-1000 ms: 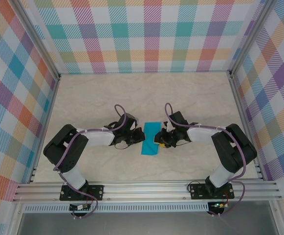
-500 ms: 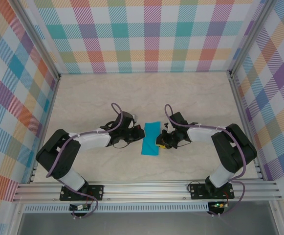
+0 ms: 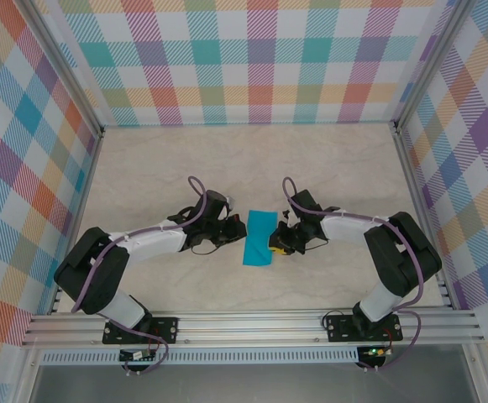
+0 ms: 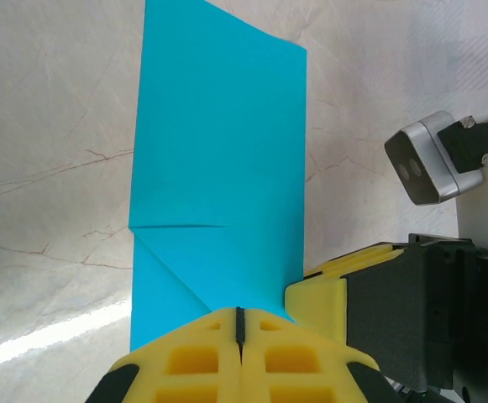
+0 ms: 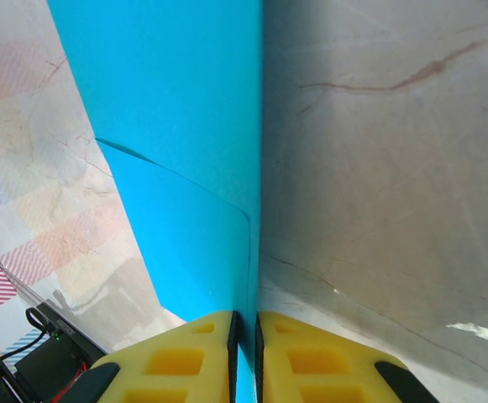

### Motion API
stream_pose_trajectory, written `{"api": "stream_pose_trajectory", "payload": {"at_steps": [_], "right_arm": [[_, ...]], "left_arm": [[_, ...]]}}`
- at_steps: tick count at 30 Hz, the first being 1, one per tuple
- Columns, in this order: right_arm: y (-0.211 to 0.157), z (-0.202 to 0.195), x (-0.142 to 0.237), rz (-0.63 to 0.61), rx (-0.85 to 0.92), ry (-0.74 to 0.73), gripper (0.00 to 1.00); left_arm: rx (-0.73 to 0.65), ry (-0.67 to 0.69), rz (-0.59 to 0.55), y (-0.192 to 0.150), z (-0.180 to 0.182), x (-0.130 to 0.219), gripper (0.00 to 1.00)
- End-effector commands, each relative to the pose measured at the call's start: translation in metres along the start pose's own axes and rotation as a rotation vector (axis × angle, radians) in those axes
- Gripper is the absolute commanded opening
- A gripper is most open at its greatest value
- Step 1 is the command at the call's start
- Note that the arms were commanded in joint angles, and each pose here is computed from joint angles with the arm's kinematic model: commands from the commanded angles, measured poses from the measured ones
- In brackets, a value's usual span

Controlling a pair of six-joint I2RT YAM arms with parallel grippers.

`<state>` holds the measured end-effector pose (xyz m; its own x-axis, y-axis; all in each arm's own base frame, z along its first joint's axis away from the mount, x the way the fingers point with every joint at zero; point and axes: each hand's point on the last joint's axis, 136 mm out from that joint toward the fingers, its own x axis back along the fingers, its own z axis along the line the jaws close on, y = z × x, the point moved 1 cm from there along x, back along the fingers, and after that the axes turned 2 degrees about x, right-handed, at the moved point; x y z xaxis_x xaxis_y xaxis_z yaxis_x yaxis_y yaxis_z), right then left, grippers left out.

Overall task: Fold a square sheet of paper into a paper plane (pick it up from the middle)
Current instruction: Turn over the paper at the center of the table.

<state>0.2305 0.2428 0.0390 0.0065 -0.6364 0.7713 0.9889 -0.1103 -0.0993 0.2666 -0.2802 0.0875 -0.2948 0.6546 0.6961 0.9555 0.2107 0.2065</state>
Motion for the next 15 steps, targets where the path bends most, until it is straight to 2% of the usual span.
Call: {"api": "stream_pose_trajectory", "payload": {"at_steps": [1, 15], "right_arm": [[0.0005, 0.0075, 0.0065, 0.011, -0.013, 0.007, 0.15], [0.0024, 0.0152, 0.0132, 0.016, -0.009, -0.002, 0.15]], "left_arm": [[-0.02, -0.012, -0.011, 0.0024, -0.0124, 0.0101, 0.02], [-0.026, 0.003, -0.004, 0.0017, -0.0129, 0.0151, 0.02]]}}
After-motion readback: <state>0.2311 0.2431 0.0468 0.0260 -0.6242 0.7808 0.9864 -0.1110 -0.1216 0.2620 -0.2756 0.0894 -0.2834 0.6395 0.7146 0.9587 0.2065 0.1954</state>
